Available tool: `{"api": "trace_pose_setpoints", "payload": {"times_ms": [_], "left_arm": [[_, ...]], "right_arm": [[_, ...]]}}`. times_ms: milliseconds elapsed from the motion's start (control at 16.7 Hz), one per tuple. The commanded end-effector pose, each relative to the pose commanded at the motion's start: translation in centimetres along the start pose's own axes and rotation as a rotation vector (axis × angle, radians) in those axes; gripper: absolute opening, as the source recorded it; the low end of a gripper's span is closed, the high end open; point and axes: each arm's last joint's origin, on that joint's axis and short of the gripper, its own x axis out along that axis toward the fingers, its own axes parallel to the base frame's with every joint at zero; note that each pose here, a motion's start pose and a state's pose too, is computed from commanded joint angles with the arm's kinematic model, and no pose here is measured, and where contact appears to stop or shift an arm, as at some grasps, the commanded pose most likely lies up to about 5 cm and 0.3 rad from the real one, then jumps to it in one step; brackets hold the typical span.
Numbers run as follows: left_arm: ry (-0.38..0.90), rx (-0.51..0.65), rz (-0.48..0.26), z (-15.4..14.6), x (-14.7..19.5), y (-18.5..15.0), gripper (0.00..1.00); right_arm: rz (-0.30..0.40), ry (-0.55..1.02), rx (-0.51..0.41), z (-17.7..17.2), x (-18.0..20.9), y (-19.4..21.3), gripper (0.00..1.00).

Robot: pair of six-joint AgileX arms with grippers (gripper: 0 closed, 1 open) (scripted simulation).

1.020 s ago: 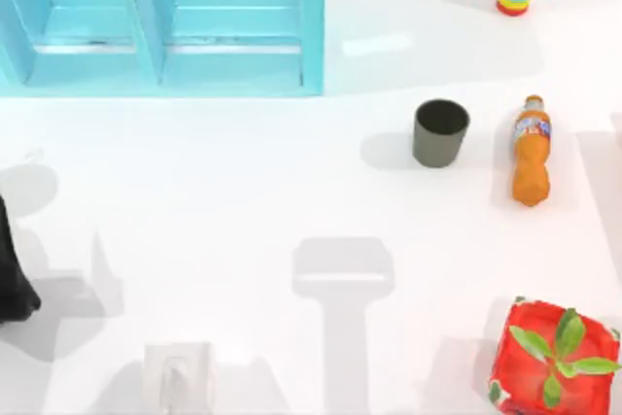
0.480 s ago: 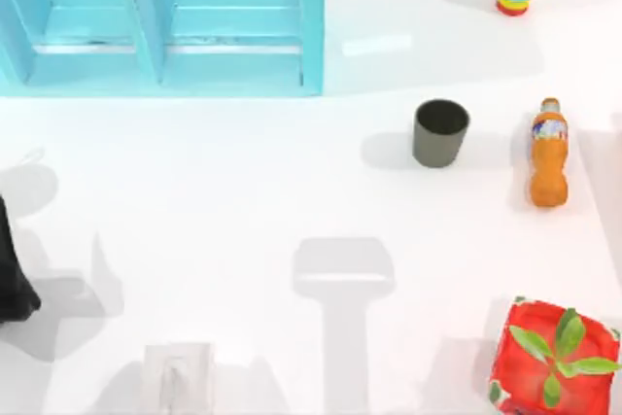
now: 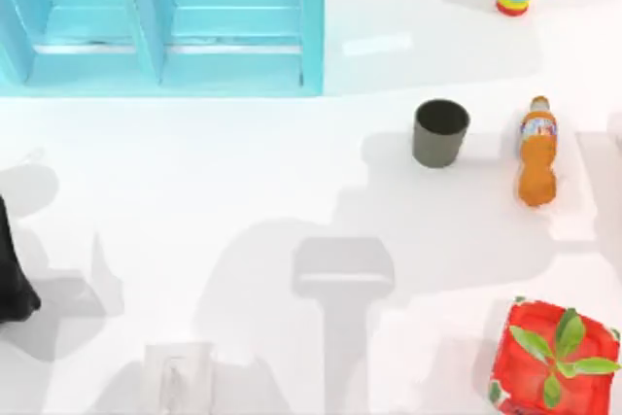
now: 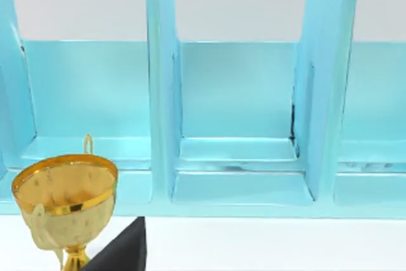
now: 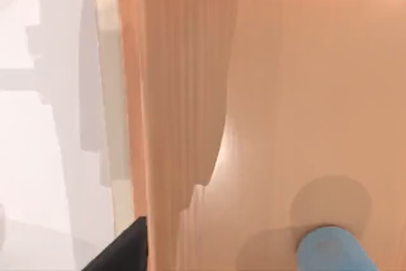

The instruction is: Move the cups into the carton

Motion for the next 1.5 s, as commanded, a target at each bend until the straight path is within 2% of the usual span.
{"api": "trace_pose_setpoints", "payload": {"times_ms": [240, 420, 600, 1020, 1500], "left_arm": [[0.000, 0.000, 0.000, 0.0, 0.0, 0.0, 1.00], [0.000, 0.000, 0.000, 0.0, 0.0, 0.0, 1.00], [0.000, 0.000, 0.000, 0.0, 0.0, 0.0, 1.00], [0.000, 0.000, 0.000, 0.0, 0.0, 0.0, 1.00], [0.000, 0.000, 0.000, 0.0, 0.0, 0.0, 1.00]], "right_arm": [[-0.017, -0.022, 0.003, 6.4, 2.8, 12.1, 1.00], [-0.009, -0.057, 0.003, 8.0, 4.8, 20.7, 1.00], [0.006, -0.085, 0.003, 8.1, 5.9, 25.5, 1.00], [0.009, -0.088, 0.003, 8.2, 6.4, 26.0, 1.00], [0.010, -0.094, 0.003, 9.1, 14.7, 26.2, 1.00]]}}
